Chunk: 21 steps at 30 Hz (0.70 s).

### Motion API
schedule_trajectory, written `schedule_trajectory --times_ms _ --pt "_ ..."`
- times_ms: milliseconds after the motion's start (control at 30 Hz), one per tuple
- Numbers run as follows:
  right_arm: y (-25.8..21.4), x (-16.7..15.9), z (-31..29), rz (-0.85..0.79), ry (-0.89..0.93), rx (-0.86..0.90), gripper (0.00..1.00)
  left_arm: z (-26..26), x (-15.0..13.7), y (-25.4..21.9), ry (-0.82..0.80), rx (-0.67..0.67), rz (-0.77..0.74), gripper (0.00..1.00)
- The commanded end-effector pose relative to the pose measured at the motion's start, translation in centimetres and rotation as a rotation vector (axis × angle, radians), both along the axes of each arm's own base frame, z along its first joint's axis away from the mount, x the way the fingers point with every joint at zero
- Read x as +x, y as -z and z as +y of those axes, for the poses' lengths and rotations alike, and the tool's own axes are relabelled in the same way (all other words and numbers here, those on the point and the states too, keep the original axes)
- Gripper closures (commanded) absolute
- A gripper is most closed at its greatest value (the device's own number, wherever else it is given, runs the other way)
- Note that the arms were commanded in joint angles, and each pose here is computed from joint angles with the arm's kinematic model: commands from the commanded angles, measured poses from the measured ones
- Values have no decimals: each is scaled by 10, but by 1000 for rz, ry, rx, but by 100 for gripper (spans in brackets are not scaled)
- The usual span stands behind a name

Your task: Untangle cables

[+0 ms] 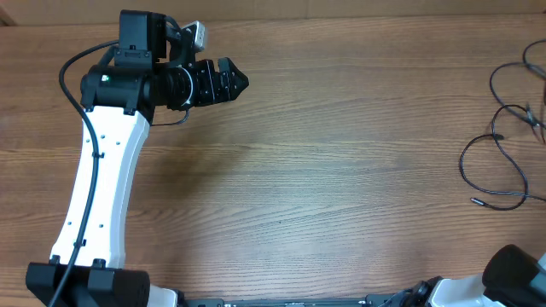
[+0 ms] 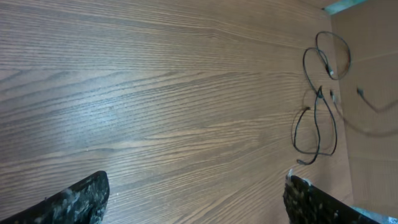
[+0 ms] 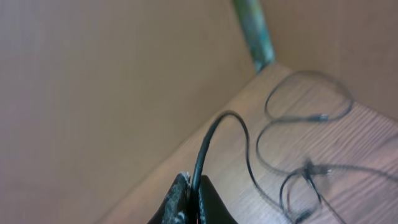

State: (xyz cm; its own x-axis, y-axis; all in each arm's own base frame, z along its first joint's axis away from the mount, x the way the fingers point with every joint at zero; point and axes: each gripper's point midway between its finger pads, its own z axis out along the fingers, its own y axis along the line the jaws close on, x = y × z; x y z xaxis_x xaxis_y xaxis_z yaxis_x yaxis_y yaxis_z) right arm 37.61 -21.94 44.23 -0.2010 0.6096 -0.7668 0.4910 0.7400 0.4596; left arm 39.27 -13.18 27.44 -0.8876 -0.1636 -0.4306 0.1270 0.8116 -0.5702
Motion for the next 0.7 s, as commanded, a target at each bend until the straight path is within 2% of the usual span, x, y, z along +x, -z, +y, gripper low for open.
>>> schedule_trajectory --times_ms 0,167,200,233,267,300,333,433,533,667 --pt "-5 4 -20 -45 34 25 97 -3 7 15 13 27 25 11" --pt "69 42 -52 83 41 124 96 -5 10 24 20 32 43 11" --pt "80 46 -55 104 41 141 92 -5 10 24 23 34 40 12" --pt "87 48 -57 117 41 151 76 -5 10 24 22 33 39 12" --pt "97 52 -57 132 29 174 37 -5 10 24 22 33 37 12" --pt "103 54 -55 142 17 192 10 -5 11 23 22 33 36 12" --pt "105 54 -52 151 13 199 0 -5 11 23 23 32 34 12" --pt "102 59 -32 138 -61 235 0 -5 11 23 23 32 35 10" --pt "96 62 2 150 -142 254 0 -5 11 23 22 33 36 0" --pt "79 66 72 178 -332 154 0 -5 10 24 22 33 37 0"
